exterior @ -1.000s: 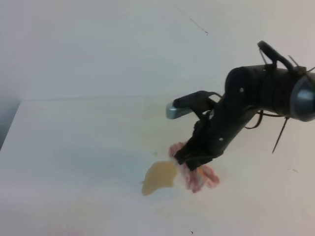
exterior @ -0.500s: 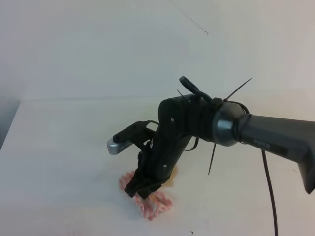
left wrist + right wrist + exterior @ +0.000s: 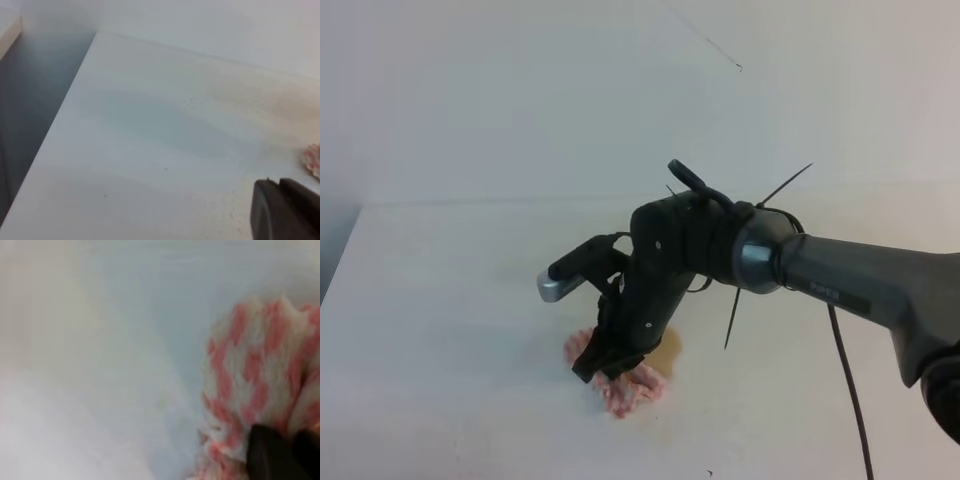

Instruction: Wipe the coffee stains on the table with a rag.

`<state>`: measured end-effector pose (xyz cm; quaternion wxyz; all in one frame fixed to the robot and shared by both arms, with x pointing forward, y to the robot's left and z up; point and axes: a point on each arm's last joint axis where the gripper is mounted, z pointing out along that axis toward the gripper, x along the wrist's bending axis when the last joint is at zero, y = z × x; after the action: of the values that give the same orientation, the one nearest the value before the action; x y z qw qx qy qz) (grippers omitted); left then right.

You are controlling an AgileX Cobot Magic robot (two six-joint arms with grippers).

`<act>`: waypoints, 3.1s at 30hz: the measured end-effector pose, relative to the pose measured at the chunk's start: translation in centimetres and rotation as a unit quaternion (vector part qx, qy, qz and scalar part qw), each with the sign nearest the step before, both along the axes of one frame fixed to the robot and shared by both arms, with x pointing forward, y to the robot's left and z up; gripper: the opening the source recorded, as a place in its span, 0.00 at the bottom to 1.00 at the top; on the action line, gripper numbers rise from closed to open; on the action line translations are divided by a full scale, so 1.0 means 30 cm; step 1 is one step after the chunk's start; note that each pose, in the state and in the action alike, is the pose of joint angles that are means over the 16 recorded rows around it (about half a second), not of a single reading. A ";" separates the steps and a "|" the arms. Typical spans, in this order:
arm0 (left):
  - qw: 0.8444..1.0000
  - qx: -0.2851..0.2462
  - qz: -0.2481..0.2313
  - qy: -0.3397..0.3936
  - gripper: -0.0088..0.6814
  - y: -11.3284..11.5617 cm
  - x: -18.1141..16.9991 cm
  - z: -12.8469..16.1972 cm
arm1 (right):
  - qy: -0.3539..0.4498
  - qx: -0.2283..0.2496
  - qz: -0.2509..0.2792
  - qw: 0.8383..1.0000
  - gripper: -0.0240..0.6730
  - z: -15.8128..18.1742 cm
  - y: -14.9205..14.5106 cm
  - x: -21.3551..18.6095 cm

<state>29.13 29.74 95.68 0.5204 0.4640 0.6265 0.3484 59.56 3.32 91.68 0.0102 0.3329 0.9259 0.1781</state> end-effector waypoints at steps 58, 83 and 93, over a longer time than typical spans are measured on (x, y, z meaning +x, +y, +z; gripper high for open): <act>1.000 0.000 0.000 0.000 0.01 0.000 0.000 -0.003 | 0.060 0.052 -0.033 0.996 0.08 0.055 -0.135 0.171; 1.000 0.000 0.000 -0.002 0.01 0.000 -0.001 0.006 | 0.026 0.001 -0.019 0.999 0.09 0.107 -0.011 0.043; 1.000 0.000 0.000 -0.004 0.01 0.000 -0.001 0.009 | 0.035 -0.057 -0.061 0.996 0.09 0.020 -0.118 0.095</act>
<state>29.10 29.74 95.95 0.5228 0.4627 0.6245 0.3502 62.40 -0.21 92.27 0.0073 0.3935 0.9124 0.1122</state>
